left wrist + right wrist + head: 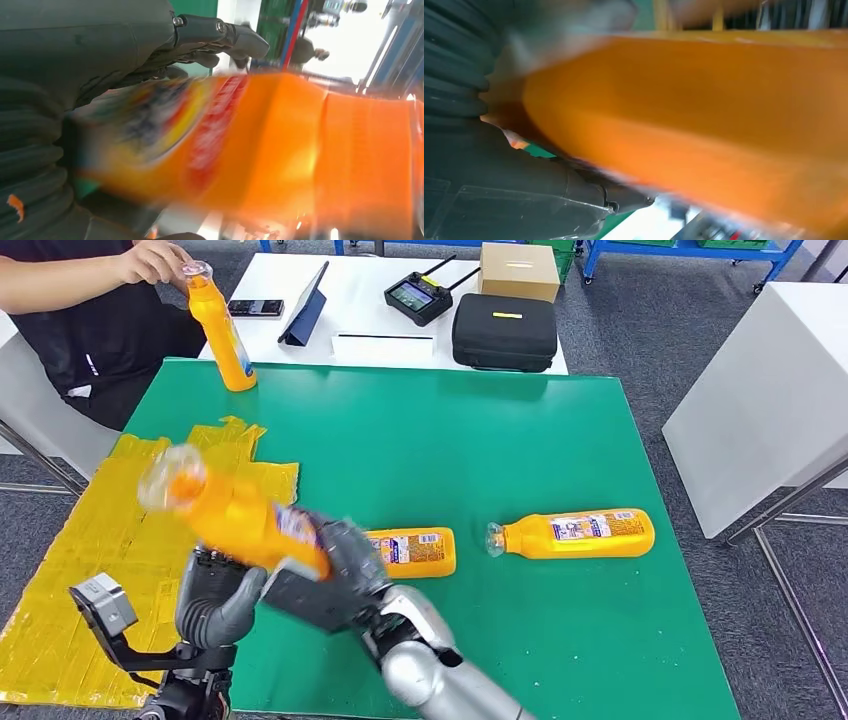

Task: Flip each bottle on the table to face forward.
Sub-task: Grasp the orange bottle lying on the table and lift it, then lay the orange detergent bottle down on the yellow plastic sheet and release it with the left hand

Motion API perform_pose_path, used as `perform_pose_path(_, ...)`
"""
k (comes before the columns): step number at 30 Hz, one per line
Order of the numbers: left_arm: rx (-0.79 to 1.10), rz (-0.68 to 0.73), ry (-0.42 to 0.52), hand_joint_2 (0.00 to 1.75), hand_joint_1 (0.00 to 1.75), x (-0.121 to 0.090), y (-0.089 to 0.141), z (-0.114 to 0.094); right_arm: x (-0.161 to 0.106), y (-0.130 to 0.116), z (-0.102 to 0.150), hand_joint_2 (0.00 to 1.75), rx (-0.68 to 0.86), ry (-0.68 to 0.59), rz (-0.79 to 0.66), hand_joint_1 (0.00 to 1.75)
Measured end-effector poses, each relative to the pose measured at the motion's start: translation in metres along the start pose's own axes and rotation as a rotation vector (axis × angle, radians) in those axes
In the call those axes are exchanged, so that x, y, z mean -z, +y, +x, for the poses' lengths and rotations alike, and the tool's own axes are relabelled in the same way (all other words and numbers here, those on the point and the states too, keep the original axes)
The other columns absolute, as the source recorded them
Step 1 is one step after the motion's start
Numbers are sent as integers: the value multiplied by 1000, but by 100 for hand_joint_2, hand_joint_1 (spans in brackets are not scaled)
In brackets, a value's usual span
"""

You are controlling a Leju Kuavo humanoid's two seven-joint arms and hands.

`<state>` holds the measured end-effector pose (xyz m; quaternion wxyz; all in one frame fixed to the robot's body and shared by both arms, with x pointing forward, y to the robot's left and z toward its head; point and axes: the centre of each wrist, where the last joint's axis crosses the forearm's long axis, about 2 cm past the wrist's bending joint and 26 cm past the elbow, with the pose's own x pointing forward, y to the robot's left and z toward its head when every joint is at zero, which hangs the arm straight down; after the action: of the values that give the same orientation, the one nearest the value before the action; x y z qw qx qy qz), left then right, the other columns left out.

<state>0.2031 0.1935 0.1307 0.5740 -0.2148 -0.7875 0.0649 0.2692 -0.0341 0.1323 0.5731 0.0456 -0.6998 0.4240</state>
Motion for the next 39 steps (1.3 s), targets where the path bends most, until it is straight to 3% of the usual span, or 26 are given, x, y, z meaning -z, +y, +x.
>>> perform_pose_path(12, 10, 92, 25, 175, 0, -13, 18, 0, 9, 20, 8, 175, -143, -31, 115, 175)
perform_pose_path(16, 21, 124, 34, 175, 175, -19, 26, 0, 11, 25, 11, 175, -166, -41, 138, 175)
perform_pose_path(29, 39, 169, 4, 175, 175, -25, 34, -2, 18, 28, 9, 175, -128, -50, 142, 175)
perform_pose_path(31, 38, 176, 4, 175, 175, -26, 35, -4, 19, 29, 8, 175, -115, -47, 143, 87)
perform_pose_path(33, 59, 191, -3, 175, 175, -27, 36, -5, 21, 28, 7, 87, -97, -41, 139, 0)
perform_pose_path(35, 150, 221, -30, 175, 175, -25, 38, -6, 24, 24, 5, 0, -71, -24, 124, 0)
perform_pose_path(39, 491, 300, -123, 175, 175, -17, 48, -4, 30, 4, -9, 0, -33, 35, 85, 0)
